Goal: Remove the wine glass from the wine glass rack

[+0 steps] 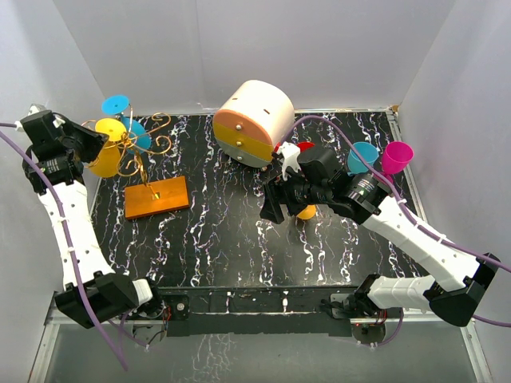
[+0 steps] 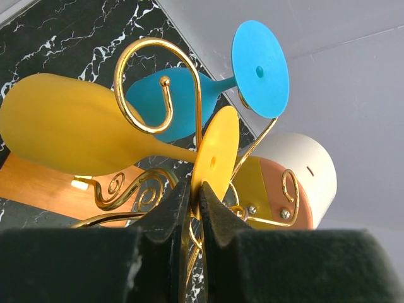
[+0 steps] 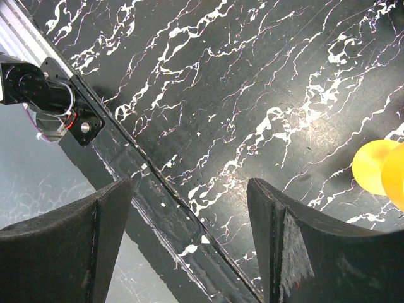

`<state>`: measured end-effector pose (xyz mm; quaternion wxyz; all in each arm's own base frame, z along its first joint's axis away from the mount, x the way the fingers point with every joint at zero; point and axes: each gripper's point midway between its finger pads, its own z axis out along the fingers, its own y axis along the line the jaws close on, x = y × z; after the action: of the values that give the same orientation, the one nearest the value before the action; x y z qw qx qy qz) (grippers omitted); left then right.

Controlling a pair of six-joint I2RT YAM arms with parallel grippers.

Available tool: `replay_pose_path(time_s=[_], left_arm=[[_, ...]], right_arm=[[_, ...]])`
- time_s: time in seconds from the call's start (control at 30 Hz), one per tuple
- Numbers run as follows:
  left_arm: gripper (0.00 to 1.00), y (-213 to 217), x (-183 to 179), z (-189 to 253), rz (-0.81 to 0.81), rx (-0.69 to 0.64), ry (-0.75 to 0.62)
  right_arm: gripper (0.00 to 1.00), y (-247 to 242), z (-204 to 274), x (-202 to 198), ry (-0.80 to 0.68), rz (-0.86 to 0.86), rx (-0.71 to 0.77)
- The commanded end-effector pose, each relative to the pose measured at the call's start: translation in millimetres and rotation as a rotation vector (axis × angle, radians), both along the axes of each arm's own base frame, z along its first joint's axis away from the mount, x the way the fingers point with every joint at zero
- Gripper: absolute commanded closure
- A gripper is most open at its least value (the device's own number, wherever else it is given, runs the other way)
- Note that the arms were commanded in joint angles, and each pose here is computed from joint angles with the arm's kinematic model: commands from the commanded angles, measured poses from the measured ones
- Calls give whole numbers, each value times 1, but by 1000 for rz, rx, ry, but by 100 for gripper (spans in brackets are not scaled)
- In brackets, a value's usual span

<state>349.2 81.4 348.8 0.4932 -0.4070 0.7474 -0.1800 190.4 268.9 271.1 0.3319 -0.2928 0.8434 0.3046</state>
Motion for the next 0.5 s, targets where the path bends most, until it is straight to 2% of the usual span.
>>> replay_pose_path(time_s=[0.0, 0.47], left_arm=[[100, 0, -11, 7, 37, 0, -18], [100, 8, -33, 41, 141, 29, -76]], right_arm=[[28, 8, 15, 4, -48, 14, 53], [28, 8, 19, 2, -49, 18, 63]])
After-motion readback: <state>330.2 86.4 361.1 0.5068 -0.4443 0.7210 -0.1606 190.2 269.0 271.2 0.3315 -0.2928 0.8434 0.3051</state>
